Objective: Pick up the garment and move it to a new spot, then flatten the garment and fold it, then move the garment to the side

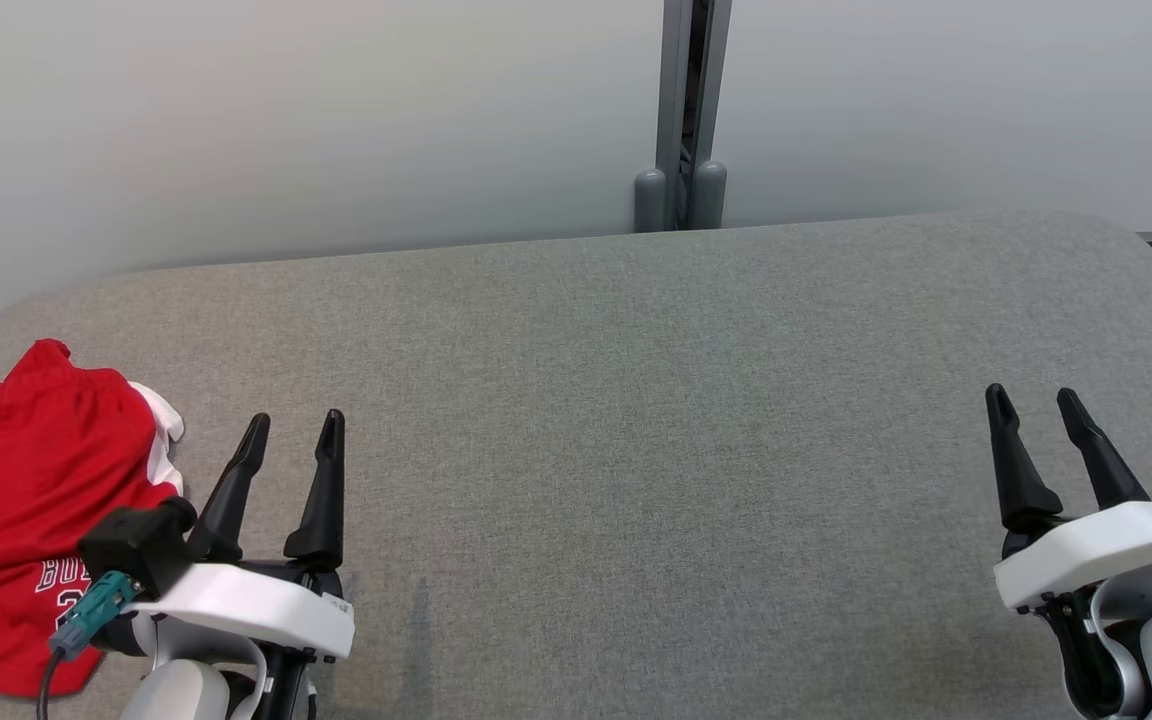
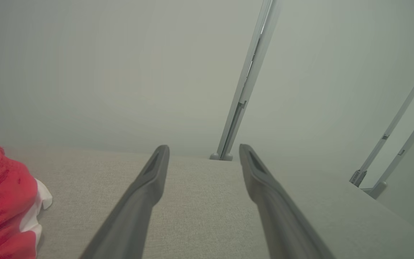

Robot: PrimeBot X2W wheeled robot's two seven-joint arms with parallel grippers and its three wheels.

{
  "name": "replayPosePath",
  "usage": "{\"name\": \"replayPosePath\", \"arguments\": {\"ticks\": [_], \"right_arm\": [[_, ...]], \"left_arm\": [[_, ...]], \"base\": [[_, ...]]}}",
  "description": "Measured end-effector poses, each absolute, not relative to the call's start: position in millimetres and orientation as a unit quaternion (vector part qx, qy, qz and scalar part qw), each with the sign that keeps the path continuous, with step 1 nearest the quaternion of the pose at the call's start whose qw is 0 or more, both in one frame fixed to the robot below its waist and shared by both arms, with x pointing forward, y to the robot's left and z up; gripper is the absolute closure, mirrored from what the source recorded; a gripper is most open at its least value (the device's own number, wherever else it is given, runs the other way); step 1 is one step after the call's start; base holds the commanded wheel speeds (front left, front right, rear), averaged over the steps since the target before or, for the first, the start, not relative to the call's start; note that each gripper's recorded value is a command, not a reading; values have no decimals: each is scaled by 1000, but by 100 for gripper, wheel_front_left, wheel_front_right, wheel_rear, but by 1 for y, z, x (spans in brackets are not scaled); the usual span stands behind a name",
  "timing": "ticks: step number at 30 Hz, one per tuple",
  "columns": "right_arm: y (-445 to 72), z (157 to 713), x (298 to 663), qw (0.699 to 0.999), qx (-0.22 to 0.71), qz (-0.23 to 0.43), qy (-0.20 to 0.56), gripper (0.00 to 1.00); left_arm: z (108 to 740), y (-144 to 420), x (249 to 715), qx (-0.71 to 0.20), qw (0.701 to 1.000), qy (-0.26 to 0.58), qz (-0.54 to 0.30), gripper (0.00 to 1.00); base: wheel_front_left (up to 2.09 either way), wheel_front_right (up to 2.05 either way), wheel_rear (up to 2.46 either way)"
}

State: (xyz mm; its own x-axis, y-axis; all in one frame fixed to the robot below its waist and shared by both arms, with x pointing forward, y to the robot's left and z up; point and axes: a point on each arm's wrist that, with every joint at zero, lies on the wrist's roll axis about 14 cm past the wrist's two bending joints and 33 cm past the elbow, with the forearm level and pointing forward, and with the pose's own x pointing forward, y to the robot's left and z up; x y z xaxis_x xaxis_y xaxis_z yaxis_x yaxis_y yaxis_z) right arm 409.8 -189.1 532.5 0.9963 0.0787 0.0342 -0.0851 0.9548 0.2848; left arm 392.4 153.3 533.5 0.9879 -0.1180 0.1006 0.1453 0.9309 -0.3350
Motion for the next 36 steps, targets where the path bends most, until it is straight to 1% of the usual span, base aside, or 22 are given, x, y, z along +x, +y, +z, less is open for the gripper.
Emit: {"name": "replayPosePath", "arguments": {"ticks": [20, 36], "right_arm": [[-176, 532, 408, 996, 70, 57, -26, 0], [-171, 530, 404, 997, 50, 57, -36, 0]], "left_arm": [[522, 164, 391, -114, 992, -24, -47, 0], [514, 168, 390, -73, 996, -4, -43, 0]], "base": [[0, 0, 0], [0, 0, 0]]}}
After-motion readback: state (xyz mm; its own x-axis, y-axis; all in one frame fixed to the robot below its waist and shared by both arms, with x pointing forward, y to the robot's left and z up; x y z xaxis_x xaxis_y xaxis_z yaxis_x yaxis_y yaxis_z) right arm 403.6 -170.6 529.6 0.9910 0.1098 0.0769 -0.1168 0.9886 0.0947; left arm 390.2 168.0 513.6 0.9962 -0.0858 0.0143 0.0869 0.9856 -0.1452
